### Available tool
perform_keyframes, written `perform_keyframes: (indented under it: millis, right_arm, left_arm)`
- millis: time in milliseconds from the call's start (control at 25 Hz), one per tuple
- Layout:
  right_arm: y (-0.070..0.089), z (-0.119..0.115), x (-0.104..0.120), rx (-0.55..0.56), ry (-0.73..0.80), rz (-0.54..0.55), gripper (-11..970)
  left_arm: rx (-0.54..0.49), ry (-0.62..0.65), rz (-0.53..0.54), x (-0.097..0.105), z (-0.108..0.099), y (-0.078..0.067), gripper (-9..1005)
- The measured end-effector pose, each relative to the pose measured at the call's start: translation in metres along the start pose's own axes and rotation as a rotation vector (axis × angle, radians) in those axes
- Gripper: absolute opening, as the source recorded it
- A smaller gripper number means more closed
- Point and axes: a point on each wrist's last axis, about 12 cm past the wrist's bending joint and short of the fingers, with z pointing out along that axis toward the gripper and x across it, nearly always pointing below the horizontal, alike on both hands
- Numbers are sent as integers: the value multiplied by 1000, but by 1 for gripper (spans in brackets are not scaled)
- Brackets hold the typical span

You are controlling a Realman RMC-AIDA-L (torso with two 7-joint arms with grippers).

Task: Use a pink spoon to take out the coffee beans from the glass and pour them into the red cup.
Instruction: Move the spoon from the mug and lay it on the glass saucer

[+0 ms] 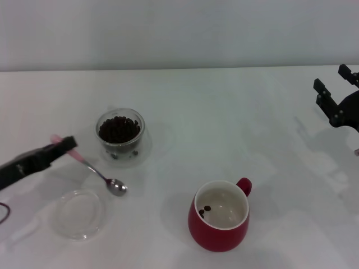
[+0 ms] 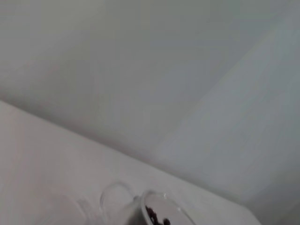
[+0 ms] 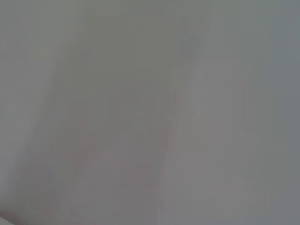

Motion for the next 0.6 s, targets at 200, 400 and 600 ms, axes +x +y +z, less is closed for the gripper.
perform_keyframes:
  millis: [200, 400, 600]
  right_arm:
    - [-2, 0, 1, 17, 6, 2, 569]
    - [-3, 0, 0, 22, 4, 3, 569]
    - [-3, 1, 0, 24, 3, 1, 569]
  left_arm:
    - [-15, -56, -3, -13, -27, 8, 132]
    - [-66, -63, -27, -8, -48, 16, 132]
    - [-87, -57, -49, 0, -56, 19, 131]
